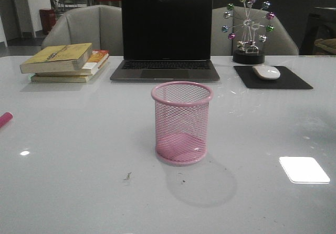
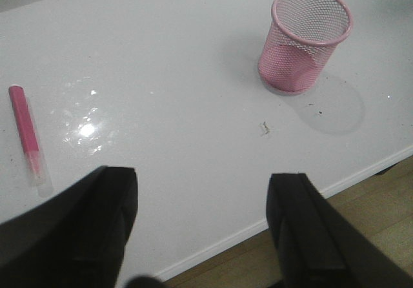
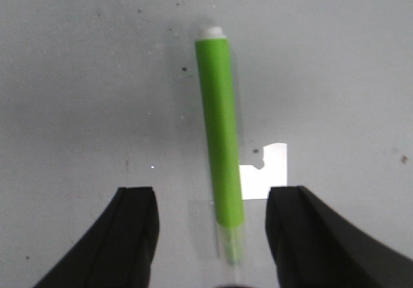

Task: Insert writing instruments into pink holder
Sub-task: 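Lower the right gripper over the green marker and close on it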

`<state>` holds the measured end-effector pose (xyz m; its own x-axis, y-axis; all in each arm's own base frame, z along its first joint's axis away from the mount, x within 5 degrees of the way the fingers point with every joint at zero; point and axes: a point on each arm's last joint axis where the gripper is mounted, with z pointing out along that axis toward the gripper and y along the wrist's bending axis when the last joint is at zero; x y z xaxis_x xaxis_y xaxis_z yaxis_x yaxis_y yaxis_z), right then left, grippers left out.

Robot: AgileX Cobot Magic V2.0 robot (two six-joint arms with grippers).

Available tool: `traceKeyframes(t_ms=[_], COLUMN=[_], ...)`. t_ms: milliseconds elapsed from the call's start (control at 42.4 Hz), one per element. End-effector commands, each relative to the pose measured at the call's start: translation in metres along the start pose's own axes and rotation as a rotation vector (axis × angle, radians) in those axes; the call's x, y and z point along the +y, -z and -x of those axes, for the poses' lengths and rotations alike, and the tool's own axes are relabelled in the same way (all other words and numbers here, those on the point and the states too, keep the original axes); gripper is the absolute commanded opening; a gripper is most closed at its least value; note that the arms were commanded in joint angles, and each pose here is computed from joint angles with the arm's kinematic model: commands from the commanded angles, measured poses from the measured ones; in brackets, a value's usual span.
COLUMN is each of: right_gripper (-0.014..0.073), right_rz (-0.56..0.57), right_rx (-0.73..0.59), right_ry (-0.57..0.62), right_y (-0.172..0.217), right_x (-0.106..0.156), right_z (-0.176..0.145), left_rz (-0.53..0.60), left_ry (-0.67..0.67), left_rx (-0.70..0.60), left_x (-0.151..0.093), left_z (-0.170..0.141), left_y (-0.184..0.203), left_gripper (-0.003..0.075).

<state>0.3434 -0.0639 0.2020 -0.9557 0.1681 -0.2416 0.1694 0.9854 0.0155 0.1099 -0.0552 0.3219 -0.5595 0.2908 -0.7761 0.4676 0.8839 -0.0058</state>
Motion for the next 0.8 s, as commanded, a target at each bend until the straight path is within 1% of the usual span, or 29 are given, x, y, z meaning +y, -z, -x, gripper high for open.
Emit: traceKeyframes(t_ms=[0,94,330,660,730,777], right_gripper=[0.0487,0.0487,0.0487,0.0487,0.0461,0.0401], right_rz=[0.042,0.041,0.010,-0.003,-0.005,-0.006], right_rx=[-0.076,-0.082,-0.144,-0.110,-0.117,-0.122], right_ry=[0.010,0.029,0.048,0.061,0.062,0.063], right_y=[0.012,0.005,-0.005,-0.027,-0.027,-0.026], right_x=[-0.003,-0.004,-0.007,-0.009,-0.010,-0.010], right_z=[0.018,0.025,0.034,0.035,0.036,0.037], left_rz=[-0.009,-0.009,-0.009,-0.013,-0.013,-0.013], left_ry=[0.007,0.007,0.007,0.011,0.011,0.011], left_rx=[-0.082,-0.082,-0.082,-0.082,-0.082,-0.082], left_x=[-0.001,-0.001,-0.001,-0.001,-0.001,-0.001], left_z=[0.013,0.013,0.013,0.013,0.013,0.013], left_y=[0.005,0.005,0.005,0.005,0.005,0.005], left_gripper=[0.0496,0.0496,0.0496,0.0496,0.0496,0.0496])
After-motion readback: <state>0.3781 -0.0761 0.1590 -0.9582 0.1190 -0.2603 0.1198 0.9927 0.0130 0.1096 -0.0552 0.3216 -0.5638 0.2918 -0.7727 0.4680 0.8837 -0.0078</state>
